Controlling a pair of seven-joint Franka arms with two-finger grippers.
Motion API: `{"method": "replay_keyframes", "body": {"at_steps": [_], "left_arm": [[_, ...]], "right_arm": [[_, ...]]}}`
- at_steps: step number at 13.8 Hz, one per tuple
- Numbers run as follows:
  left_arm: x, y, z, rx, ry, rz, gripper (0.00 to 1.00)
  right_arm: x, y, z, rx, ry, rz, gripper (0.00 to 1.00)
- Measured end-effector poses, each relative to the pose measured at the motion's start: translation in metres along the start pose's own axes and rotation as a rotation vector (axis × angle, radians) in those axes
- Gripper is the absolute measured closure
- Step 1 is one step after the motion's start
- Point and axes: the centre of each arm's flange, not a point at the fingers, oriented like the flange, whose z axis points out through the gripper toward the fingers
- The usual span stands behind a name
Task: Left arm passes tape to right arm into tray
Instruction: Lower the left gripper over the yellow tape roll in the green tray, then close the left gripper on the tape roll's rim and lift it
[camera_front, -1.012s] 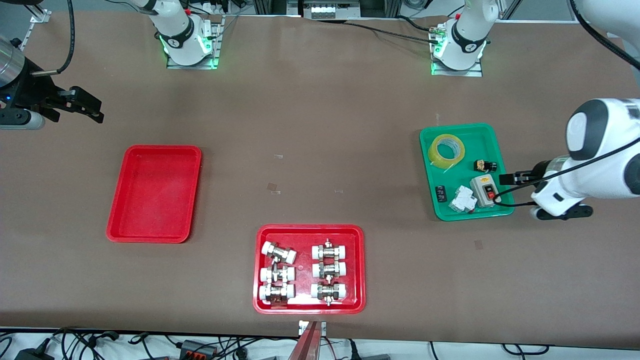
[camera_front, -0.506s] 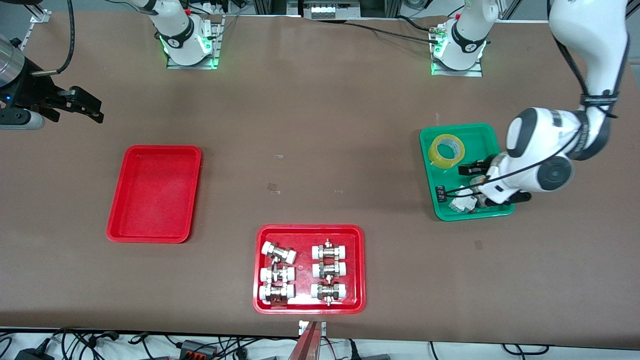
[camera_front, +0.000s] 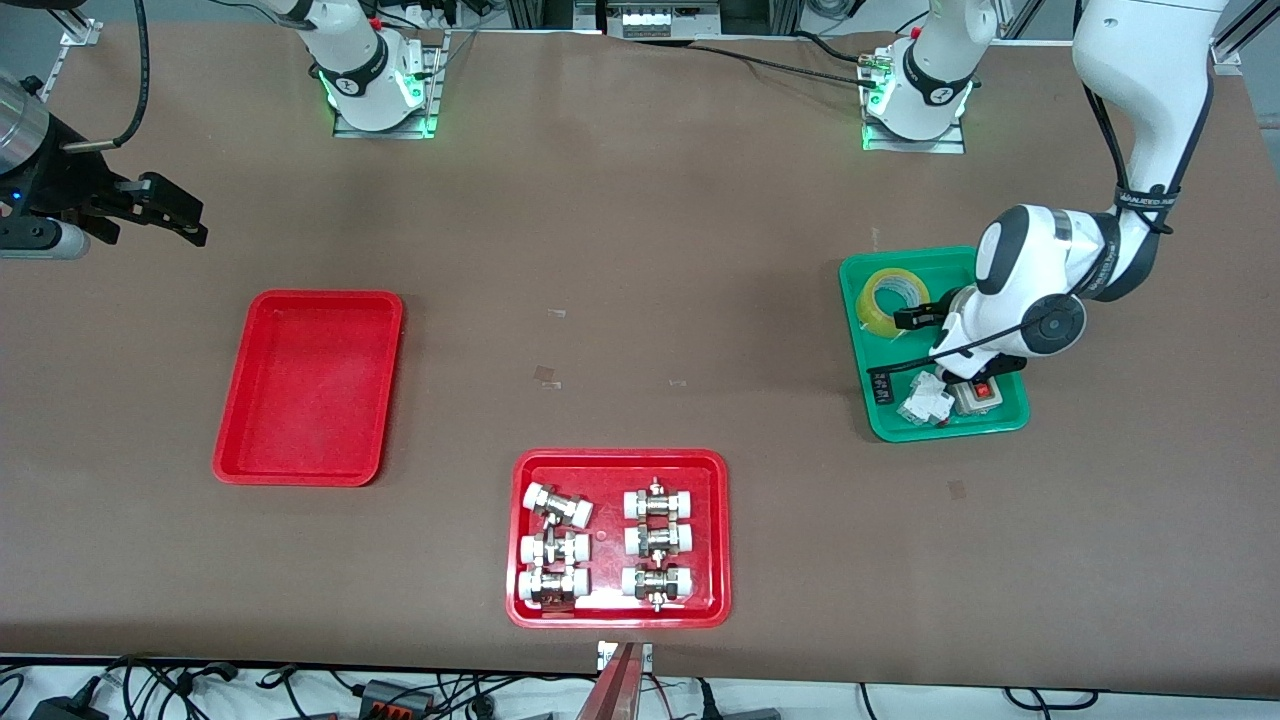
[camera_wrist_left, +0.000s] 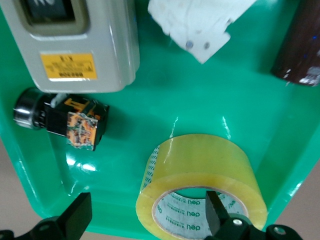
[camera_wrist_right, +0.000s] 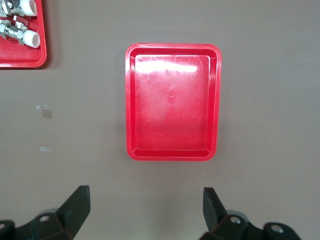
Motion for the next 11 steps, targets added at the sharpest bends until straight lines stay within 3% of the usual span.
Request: {"method": "replay_keyframes", "body": {"at_steps": [5,7,8,11], "left_arm": [[-0.008,-0.002,0.019,0.012,-0.031,-0.045,0.00],[-0.008,-0.004,0.023,0.007,-0.023,-0.072,0.06],[-0.007,-0.004,0.023,0.005,-0.021,-0.090,0.12],[-0.006,-0.005,0.022,0.002,-0.015,-0.126,0.46]], "right_arm": [[0.000,0.000,0.000,0.000,0.000,0.000,0.00],[0.000,0.000,0.000,0.000,0.000,0.000,0.00],[0.000,0.000,0.000,0.000,0.000,0.000,0.00],[0.000,0.000,0.000,0.000,0.000,0.000,0.00]]}}
